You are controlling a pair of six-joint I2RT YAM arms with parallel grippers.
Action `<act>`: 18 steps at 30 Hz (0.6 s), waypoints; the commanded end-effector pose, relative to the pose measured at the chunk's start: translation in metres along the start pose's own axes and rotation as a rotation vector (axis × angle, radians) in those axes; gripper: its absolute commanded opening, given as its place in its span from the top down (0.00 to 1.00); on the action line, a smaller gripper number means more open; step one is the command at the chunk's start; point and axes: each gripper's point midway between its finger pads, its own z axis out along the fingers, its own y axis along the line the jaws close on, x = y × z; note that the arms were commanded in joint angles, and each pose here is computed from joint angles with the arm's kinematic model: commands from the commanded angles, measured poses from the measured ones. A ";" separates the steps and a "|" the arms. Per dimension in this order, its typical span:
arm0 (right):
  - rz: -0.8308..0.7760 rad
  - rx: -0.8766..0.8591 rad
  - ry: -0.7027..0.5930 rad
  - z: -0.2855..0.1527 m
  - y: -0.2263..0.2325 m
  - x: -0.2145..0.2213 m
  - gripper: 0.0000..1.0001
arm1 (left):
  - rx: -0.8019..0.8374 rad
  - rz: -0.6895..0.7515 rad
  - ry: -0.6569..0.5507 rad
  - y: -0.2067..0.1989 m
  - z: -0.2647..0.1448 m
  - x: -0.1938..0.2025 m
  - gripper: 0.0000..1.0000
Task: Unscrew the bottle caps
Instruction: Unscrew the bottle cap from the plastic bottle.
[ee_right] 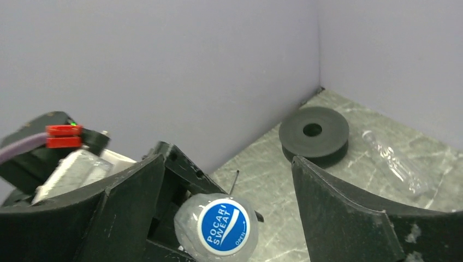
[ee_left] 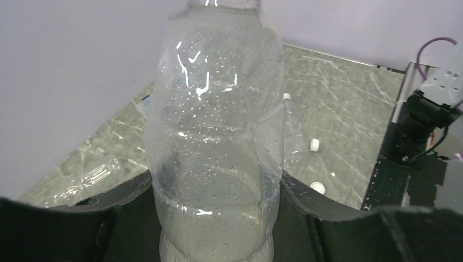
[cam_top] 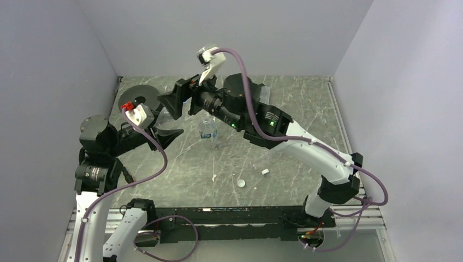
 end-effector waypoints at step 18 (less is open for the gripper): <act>0.041 -0.047 -0.048 -0.004 0.007 -0.010 1.00 | -0.046 0.007 -0.018 0.011 0.002 -0.004 1.00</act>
